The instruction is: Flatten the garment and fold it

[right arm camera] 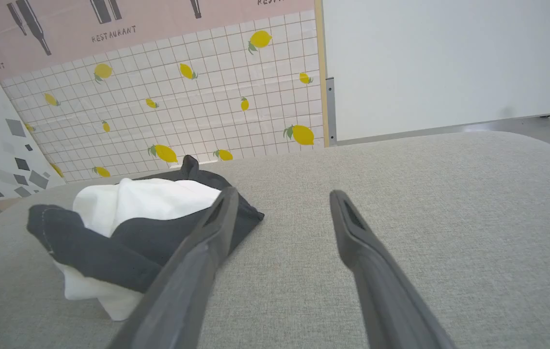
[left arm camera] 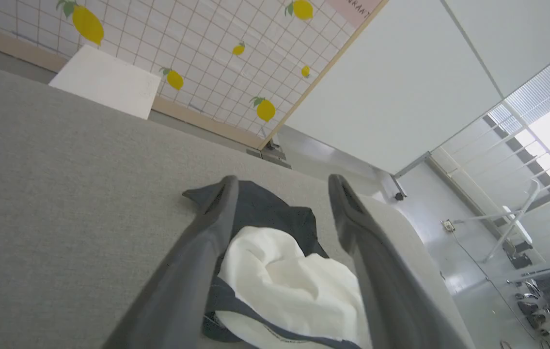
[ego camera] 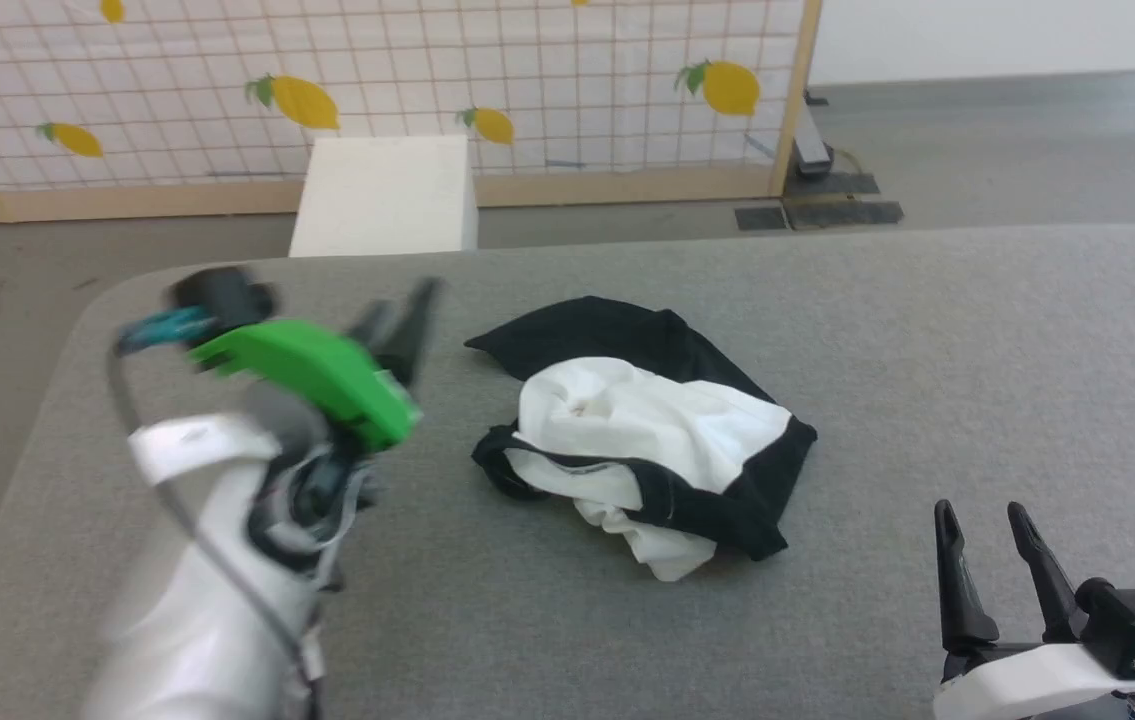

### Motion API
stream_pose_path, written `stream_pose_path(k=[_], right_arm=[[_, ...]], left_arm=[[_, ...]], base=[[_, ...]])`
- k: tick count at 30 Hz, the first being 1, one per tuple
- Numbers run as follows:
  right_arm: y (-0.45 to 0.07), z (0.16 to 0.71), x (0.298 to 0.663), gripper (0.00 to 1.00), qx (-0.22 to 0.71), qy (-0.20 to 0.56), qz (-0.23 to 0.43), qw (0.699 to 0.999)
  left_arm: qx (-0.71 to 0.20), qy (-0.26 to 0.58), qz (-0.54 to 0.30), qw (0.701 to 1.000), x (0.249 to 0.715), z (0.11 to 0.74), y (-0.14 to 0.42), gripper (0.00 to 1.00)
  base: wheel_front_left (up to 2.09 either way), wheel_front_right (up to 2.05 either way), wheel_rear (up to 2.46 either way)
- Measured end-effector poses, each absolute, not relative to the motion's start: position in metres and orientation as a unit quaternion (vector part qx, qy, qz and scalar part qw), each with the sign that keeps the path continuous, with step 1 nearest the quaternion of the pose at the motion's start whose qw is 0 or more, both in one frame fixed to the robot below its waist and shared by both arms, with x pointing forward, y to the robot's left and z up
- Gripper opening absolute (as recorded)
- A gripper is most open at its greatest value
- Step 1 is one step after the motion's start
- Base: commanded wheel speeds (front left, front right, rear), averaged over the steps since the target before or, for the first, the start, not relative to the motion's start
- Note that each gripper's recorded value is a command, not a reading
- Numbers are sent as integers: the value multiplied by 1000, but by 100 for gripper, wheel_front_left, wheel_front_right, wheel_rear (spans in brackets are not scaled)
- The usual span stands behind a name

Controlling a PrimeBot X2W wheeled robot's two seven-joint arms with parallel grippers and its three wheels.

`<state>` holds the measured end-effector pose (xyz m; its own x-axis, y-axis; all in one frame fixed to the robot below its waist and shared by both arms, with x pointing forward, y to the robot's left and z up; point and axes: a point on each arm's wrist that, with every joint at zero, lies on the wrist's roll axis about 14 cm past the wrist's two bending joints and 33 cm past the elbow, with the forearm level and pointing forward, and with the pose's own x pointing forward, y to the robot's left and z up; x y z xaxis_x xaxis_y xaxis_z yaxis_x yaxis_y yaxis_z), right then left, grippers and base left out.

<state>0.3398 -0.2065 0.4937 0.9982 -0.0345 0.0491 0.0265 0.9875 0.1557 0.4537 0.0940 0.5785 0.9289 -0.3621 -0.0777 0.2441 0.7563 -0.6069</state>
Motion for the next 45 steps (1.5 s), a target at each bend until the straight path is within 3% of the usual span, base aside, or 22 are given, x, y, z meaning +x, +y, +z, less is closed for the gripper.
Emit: stream_pose_path(k=[5, 8, 13, 20, 26, 33, 34, 35, 36, 41, 45], right_arm=[[-199, 498, 343, 100, 79, -32, -3, 996], [-196, 487, 342, 100, 88, -14, -1, 996], [-186, 446, 349, 100, 103, 105, 11, 989], [-154, 446, 406, 100, 41, 213, 70, 974], [-120, 398, 407, 100, -51, 379, 128, 915], [-99, 369, 401, 100, -86, 449, 165, 874], [-98, 368, 403, 73, -86, 452, 167, 872], [-97, 367, 405, 29, -84, 451, 168, 873], [-95, 368, 407, 0, -81, 445, 169, 875], [-104, 388, 423, 0, -36, 394, 146, 907], [-162, 423, 438, 0, -14, 330, 71, 941]], left_arm=[[-213, -48, -66, 974, 437, 601, 174, 100], [-167, -99, -36, 980, 418, 597, 194, 100], [-143, -94, -4, 985, 394, 570, 204, 100], [-144, -93, 15, 985, 380, 554, 201, 100], [-137, -85, 20, 987, 379, 542, 197, 100], [-137, -70, 43, 987, 376, 526, 210, 100], [-136, -68, 46, 987, 375, 524, 211, 100], [-135, -65, 49, 987, 374, 521, 213, 100], [-135, -63, 50, 988, 374, 520, 215, 100], [-141, -65, 47, 987, 374, 519, 212, 100], [-147, -69, 41, 986, 375, 522, 209, 100]], base=[[0, 0, 0], [0, 0, 0], [0, 0, 0], [0, 0, 0], [0, 0, 0], [0, 0, 0], [0, 0, 0], [0, 0, 0], [0, 0, 0], [0, 0, 0], [0, 0, 0]])
